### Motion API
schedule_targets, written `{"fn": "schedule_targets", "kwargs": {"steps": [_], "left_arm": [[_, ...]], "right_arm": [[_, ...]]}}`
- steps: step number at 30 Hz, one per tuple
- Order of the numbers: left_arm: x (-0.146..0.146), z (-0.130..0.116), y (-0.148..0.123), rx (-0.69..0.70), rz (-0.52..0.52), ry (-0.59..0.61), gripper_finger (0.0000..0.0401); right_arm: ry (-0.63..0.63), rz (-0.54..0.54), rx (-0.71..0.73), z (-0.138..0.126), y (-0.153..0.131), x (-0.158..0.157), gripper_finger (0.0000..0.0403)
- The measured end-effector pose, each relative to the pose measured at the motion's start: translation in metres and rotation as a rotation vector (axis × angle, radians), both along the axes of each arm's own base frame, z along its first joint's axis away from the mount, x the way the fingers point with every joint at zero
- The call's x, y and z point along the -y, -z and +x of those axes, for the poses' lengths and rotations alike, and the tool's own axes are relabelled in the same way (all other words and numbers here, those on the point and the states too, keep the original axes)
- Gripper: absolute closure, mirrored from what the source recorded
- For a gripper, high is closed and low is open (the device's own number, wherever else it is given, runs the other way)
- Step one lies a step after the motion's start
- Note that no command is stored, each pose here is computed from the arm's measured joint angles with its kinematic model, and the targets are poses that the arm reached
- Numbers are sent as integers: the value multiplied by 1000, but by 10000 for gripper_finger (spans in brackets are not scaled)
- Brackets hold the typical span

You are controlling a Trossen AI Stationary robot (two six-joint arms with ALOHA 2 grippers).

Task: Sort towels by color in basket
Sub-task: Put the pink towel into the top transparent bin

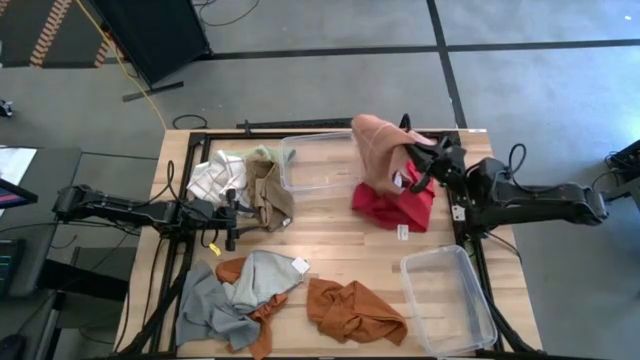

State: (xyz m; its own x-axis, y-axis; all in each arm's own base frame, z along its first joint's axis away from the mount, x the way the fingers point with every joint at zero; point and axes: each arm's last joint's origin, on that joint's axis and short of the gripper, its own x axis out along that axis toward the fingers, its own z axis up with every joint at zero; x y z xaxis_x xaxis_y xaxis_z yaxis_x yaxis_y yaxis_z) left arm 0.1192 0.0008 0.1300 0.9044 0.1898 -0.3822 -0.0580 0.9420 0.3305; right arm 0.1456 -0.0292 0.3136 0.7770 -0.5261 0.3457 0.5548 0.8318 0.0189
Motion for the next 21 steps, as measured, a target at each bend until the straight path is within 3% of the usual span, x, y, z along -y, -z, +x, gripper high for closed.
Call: {"fn": "schedule_targets", "kwargs": {"steps": [12,21], "left_arm": [[0,0,0,0,0,0,197],[0,0,0,0,0,0,197]], "right_arm": [[-118,-89,62,52,-12,12,369],[-143,-70,-49,106,-13,30,368]]}}
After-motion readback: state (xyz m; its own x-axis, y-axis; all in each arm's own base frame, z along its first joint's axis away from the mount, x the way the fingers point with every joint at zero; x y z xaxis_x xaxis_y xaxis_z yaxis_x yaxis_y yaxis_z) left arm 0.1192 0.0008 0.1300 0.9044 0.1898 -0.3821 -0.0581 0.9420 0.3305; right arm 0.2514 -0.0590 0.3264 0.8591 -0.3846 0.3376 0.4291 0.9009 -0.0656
